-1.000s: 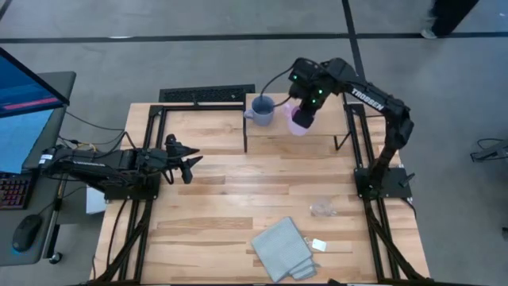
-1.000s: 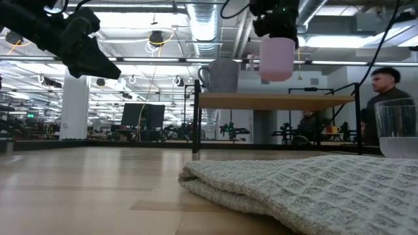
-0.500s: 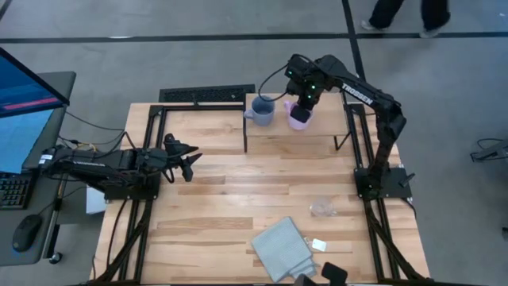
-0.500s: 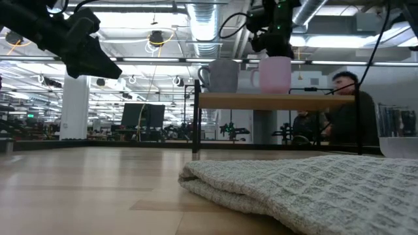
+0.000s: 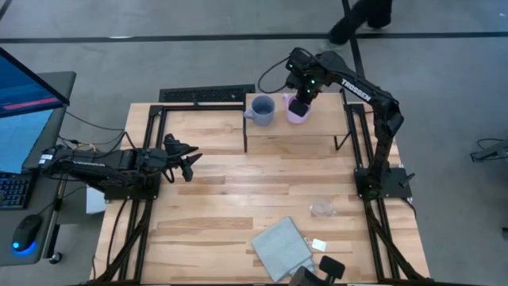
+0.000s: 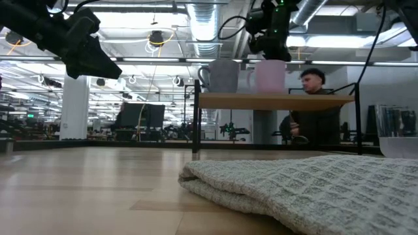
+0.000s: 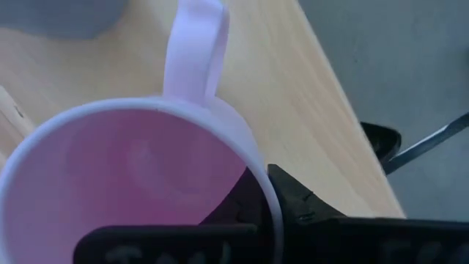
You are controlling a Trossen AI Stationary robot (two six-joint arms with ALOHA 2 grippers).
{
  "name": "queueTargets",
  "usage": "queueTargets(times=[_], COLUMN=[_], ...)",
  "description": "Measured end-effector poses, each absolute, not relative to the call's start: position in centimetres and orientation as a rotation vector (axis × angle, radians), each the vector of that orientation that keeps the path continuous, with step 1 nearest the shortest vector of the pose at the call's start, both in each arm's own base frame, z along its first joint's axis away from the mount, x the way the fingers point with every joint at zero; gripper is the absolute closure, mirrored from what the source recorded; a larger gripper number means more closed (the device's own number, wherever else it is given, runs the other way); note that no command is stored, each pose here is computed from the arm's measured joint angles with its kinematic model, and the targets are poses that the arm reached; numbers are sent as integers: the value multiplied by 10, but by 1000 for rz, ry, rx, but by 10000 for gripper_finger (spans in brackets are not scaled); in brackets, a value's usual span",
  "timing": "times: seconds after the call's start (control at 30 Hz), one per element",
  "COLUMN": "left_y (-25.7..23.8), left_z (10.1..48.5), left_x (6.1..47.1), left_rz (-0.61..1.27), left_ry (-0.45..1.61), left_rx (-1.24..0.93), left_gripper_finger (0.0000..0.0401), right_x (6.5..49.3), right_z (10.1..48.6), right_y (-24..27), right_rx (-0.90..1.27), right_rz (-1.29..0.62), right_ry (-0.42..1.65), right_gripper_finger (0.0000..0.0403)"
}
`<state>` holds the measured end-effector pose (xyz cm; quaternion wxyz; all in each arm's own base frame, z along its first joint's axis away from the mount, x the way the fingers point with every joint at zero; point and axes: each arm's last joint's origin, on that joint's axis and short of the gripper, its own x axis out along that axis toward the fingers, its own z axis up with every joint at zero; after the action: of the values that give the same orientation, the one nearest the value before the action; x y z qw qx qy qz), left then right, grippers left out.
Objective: Stack small to large cups/mugs on shelf
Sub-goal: Put the pink mug on the shelf
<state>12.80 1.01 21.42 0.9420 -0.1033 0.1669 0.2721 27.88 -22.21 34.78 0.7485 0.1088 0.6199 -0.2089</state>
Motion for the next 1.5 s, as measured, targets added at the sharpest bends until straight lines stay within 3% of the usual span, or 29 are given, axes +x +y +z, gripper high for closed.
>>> queueTargets(times=[0.27,0.63,1.5], left_y=[10,10,10], left_z=[214,214,214], left_x=[128,128,128], left_rz=[556,557,557], left_ry=[339,338,339], left_rx=[-215,-222,-217], left_gripper_finger=[269,269,269], right_x=[280,292,299], right_z=[353,332,331], right_y=[-220,-227,-219], right_rx=[270,287,246], right_rz=[-405,-380,-359], right_ry=[1319,1387,1392], right_gripper_finger=[365,386,261])
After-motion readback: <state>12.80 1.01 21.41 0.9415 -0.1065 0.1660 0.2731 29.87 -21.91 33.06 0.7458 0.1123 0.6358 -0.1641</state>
